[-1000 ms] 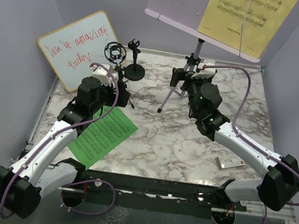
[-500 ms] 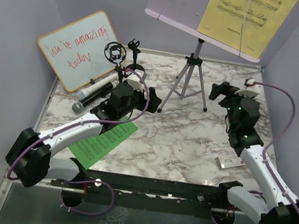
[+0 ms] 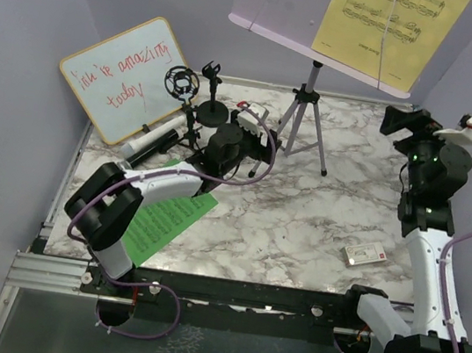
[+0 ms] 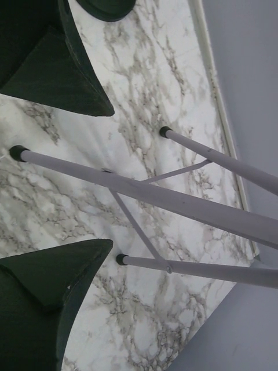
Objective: Pack up the instrument practice props
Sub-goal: Adjust the music stand at the center of the board.
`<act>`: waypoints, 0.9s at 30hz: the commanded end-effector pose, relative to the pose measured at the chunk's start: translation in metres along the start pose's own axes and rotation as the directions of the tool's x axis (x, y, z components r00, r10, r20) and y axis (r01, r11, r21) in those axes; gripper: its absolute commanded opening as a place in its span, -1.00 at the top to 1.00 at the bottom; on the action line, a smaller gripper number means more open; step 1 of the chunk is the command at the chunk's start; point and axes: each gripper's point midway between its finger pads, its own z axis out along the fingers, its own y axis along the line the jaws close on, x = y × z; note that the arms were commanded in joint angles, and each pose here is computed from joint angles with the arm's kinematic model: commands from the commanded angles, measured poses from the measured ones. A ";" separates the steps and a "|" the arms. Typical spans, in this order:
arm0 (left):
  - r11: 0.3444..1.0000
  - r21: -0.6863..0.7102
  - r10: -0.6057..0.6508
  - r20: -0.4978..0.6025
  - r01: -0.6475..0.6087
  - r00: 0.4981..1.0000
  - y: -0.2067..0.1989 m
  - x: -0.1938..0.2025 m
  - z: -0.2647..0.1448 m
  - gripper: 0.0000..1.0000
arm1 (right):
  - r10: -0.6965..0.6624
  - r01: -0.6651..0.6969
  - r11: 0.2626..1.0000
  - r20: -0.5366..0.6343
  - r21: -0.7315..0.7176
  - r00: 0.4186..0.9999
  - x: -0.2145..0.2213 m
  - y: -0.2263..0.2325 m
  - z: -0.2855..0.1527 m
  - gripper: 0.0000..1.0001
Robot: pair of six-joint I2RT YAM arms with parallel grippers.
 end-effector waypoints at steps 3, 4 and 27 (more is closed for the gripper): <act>0.989 0.128 0.064 0.113 -0.079 0.992 -0.028 -0.024 0.039 -0.56 | 0.000 0.002 0.999 0.030 -0.041 1.000 -0.053 0.019 0.005 -1.00; 0.988 0.130 0.070 0.115 -0.085 0.991 -0.029 -0.023 0.043 -0.54 | -0.013 0.015 0.999 0.040 -0.050 0.999 -0.061 0.024 0.005 -1.00; 0.949 0.170 0.255 0.079 -0.265 0.964 -0.023 0.011 0.031 1.00 | -0.086 0.126 0.958 0.159 -0.259 0.983 -0.132 0.092 -0.080 -1.00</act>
